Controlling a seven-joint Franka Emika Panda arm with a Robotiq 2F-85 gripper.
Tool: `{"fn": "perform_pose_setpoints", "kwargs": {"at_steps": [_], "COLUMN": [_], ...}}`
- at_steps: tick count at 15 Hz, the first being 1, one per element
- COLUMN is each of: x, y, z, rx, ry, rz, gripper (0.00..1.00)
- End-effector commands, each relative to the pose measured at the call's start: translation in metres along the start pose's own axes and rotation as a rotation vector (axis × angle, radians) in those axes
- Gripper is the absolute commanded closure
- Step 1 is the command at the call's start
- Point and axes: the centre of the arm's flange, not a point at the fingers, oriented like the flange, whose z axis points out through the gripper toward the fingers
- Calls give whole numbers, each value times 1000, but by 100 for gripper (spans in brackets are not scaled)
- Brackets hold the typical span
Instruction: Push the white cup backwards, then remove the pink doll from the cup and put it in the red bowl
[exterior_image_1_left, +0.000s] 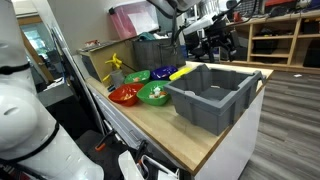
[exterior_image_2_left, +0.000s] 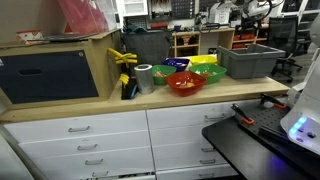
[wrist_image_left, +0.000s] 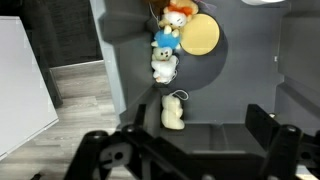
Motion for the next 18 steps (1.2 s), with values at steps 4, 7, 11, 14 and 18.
{"fn": "perform_pose_setpoints", "kwargs": {"at_steps": [4,7,11,14,18], "x": [6,8,6,-2,-13], "y": [-4,-11,-25,-36,-48], "z": [6,19,54,79,99], "rx": [-4,3,-6,-24,-44], "ry": [-5,-33,-94,-143,-203], "rz": [11,20,60,74,76], "gripper": [0,0,0,0,0]}}
